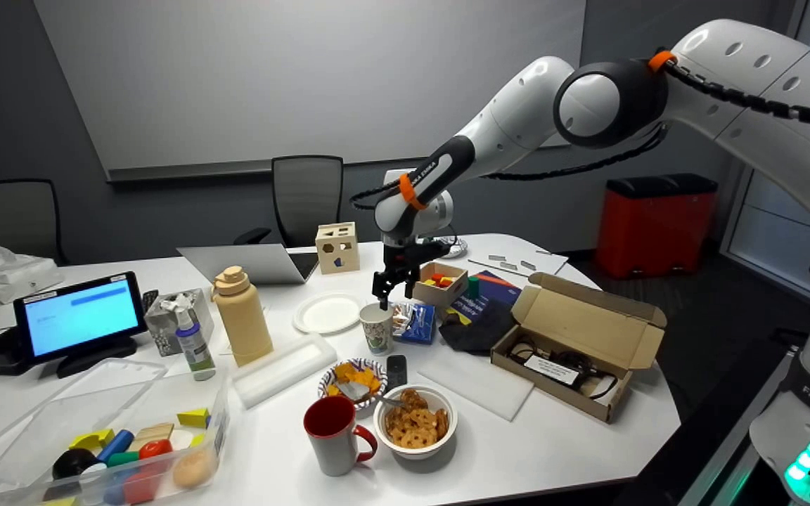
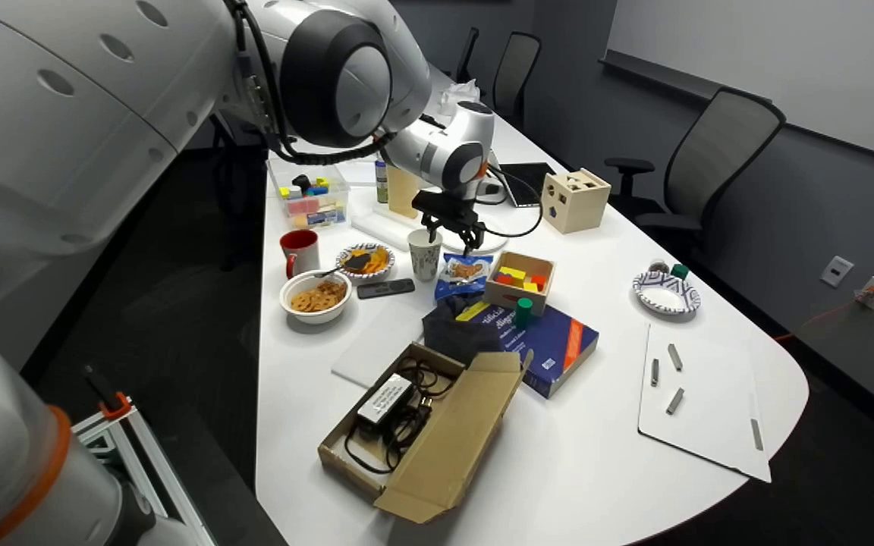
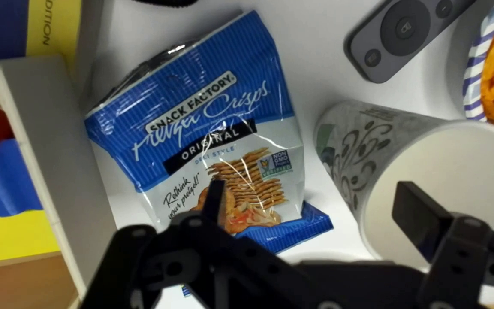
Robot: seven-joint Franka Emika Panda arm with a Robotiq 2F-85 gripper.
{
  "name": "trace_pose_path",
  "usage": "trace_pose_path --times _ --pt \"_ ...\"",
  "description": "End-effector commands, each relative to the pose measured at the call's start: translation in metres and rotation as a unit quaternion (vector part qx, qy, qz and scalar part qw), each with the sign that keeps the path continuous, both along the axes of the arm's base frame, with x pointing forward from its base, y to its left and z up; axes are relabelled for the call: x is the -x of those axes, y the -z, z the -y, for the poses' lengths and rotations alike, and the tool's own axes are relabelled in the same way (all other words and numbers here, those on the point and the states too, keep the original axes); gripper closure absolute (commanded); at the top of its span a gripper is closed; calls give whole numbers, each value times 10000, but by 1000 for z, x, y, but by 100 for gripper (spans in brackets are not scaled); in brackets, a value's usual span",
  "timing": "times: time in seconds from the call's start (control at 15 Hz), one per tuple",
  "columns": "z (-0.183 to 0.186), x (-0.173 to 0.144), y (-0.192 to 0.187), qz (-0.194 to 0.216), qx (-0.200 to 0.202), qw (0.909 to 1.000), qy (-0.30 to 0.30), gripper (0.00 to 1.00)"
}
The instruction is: Pick up the cup from the middle of the table and put it on the book
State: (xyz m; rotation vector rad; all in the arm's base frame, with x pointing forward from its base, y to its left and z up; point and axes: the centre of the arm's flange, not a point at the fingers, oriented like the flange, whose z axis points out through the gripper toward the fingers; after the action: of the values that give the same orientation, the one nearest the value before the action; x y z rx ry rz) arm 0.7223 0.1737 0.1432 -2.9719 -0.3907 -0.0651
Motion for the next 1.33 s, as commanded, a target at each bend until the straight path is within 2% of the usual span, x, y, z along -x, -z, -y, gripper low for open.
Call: trace_pose_path --times 0.0,0.13,0.2,0.27,0.47,0.87,0.93,1.27 --pt "-8 -25 9 22 65 9999 85 0" --pt "-9 -26 15 -16 88 9999 85 0" --pt "-10 -26 18 -27 98 9999 86 25" --pt "-11 -26 20 -38 96 9999 88 25" --pt "-14 -26 22 -66 75 9999 83 51" --pt "-32 -29 9 -38 42 10000 -60 96" --pt "-37 -29 4 -26 9 10000 -91 100" --pt "-62 -19 -39 53 -111 9996 -238 99"
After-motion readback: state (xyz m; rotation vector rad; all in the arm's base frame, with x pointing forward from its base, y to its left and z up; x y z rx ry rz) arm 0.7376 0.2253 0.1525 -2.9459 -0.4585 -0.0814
